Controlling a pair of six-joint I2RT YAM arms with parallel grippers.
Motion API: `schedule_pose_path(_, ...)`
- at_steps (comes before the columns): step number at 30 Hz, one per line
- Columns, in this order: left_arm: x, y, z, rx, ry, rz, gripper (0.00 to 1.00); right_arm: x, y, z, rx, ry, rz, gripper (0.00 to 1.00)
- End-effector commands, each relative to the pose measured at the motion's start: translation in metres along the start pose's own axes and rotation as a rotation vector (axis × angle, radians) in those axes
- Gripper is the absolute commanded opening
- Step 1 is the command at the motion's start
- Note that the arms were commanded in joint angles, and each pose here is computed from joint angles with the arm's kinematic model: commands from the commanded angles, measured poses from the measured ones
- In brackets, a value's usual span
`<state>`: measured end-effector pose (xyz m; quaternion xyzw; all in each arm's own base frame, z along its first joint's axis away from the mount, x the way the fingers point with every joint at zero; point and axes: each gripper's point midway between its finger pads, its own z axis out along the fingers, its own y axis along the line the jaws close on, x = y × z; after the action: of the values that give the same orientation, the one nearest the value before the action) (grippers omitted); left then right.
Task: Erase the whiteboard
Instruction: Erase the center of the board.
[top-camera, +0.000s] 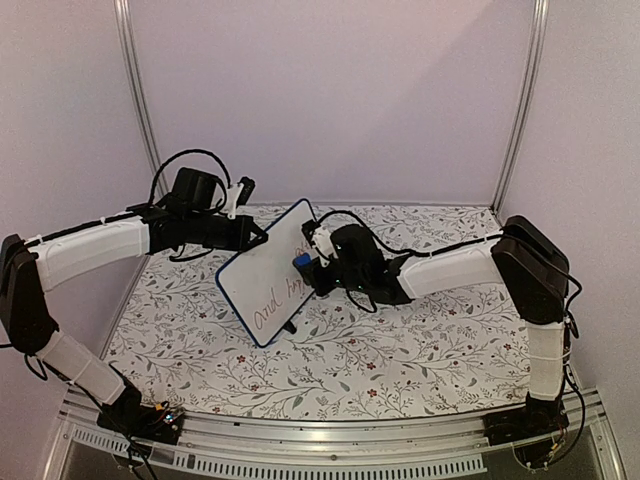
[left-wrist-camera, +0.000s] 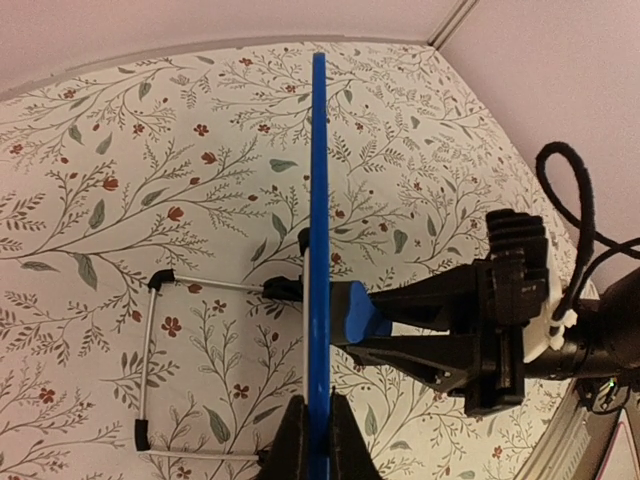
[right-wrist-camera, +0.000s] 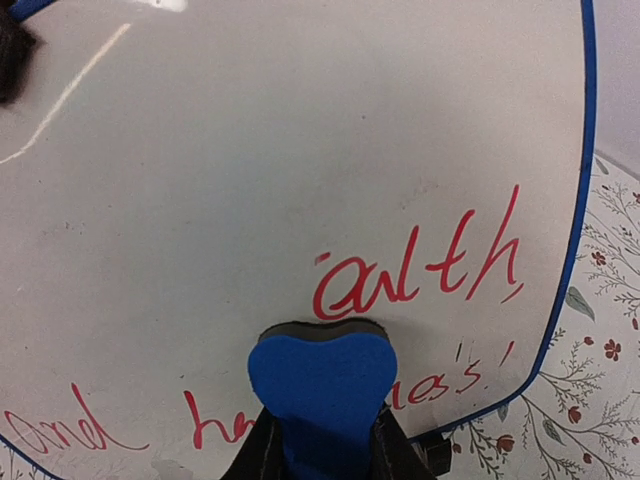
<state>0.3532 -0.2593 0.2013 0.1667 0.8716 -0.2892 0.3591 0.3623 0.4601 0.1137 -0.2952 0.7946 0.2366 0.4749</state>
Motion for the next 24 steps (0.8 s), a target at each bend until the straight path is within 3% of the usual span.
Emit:
schedule_pose_path(1,0.028,-0.008,0.013,0.038,0.090,-0.007,0.00,-0.047,-0.006,-0.004,0.020,-0.108,-0.010,0.17)
schedule_pose_path(18,0.029,-0.007,0.014,0.037,0.094,-0.008,0.00,-0.077,-0.009,-0.012,0.033,-0.167,-0.034,0.17)
schedule_pose_path(24,0.029,-0.007,0.013,0.036,0.094,-0.008,0.00,-0.067,-0.011,-0.011,0.019,-0.156,-0.026,0.17)
